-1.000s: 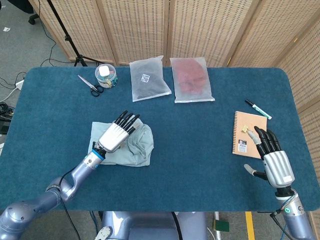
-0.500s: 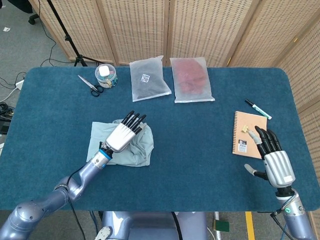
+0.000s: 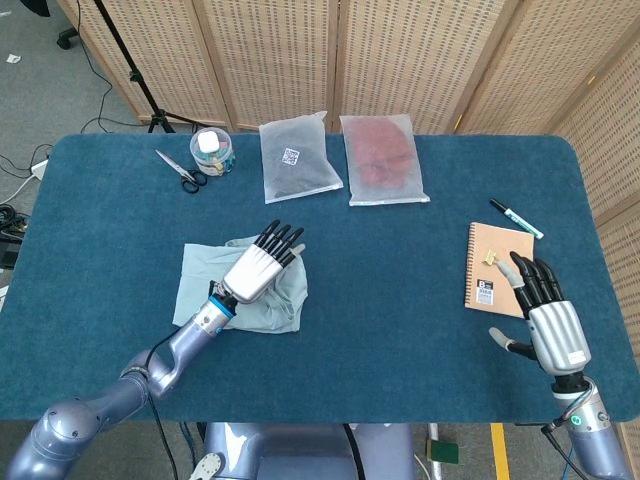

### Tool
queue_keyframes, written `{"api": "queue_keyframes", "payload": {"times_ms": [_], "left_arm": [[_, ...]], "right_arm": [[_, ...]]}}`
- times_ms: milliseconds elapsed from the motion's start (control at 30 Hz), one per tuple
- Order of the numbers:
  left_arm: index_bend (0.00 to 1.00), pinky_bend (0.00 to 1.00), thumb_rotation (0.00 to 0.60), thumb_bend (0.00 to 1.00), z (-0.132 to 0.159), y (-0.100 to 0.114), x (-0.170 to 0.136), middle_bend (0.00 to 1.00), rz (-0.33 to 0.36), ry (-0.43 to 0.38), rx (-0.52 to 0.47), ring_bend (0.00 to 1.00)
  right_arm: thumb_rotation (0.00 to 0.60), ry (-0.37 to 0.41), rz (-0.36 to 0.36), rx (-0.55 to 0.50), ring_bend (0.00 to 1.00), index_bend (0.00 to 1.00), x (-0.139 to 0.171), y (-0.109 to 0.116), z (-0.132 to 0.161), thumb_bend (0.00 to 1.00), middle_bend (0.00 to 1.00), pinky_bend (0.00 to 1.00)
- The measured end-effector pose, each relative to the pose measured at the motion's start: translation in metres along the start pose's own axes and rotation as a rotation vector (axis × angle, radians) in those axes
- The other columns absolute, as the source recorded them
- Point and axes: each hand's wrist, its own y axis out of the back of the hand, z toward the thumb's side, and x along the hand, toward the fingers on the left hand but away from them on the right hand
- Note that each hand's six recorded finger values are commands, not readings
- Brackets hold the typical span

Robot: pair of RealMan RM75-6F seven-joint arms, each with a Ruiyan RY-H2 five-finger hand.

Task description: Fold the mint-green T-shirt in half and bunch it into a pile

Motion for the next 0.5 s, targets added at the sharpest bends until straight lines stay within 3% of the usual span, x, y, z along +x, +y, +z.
{"api": "queue_keyframes", "payload": {"times_ms": [500], "left_arm": [[0.00, 0.00, 0.600, 0.02, 0.022, 0.005, 0.016, 0.00, 0.018, -0.028, 0.006, 0.00]], "right_arm": [[0.600, -0.004, -0.001, -0.008, 0.00, 0.00, 0.000, 0.002, -0.001, 0.16, 0.00, 0.00]]}}
